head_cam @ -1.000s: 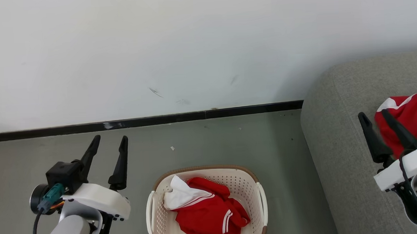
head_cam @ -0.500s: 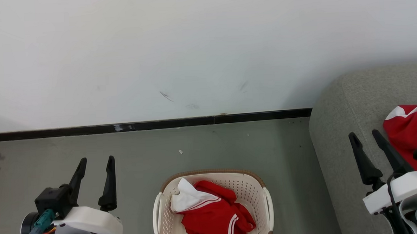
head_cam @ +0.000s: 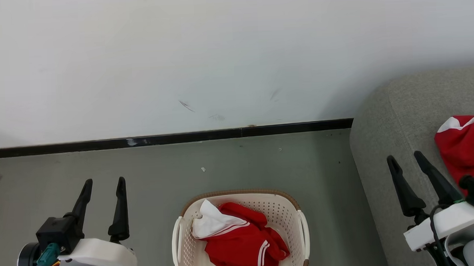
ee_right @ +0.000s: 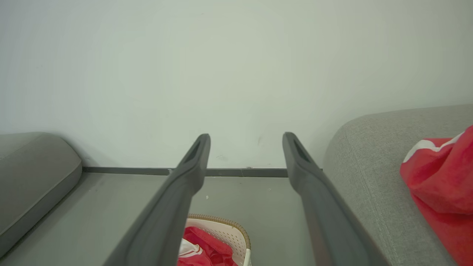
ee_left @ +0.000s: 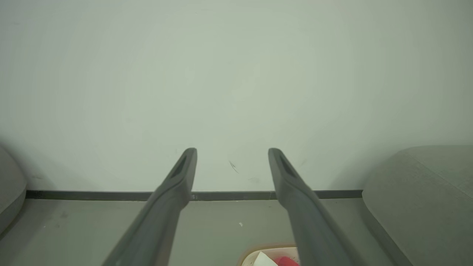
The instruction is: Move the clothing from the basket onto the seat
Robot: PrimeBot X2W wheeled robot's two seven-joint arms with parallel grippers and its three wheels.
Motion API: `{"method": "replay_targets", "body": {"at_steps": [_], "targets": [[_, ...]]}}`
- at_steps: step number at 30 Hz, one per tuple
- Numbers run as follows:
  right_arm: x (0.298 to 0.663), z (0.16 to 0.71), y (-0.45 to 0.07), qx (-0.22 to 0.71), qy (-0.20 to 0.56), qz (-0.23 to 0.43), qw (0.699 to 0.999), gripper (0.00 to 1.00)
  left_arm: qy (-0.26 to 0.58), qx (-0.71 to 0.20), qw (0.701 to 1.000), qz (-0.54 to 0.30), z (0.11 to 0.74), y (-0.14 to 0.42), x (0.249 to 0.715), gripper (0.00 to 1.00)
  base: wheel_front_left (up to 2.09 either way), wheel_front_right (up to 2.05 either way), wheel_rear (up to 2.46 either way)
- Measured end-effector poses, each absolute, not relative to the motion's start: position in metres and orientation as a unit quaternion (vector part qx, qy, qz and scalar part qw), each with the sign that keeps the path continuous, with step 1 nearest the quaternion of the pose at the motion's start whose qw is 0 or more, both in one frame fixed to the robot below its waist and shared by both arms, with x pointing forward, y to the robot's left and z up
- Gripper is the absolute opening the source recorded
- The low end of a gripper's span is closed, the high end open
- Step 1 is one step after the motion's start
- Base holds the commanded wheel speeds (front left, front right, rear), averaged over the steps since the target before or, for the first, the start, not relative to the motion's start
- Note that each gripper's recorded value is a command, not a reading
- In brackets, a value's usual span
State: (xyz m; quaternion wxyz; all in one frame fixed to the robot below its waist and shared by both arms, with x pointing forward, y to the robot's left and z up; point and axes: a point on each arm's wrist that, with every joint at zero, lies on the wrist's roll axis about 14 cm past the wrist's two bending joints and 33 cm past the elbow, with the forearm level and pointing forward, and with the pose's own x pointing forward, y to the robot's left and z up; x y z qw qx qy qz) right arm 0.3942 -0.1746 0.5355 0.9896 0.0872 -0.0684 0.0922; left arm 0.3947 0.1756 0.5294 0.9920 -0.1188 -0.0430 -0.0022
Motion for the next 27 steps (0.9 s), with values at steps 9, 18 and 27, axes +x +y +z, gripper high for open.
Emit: {"method": "replay_targets", "body": {"at_steps": [9,18,27], "targets": [[0.3912,0.5333,-0.1732,0.091,-0.067,0.088,0.99,1.0,-0.041,-0.117,0.992,-0.001,0.5252,0.1759,0.3909,1.0,0.0,0.0,0.0],[0.3888,0.5302,-0.1701,0.095,-0.064,0.087,0.99,1.0,-0.041,-0.119,0.992,0.001,0.5234,0.1768,0.3892,1.0,0.0,0.0,0.0],[0.3887,0.5338,-0.1691,0.094,-0.07,0.087,0.989,1.0,-0.046,-0.121,0.992,0.001,0.5251,0.1775,0.3903,1.0,0.0,0.0,0.0]]}}
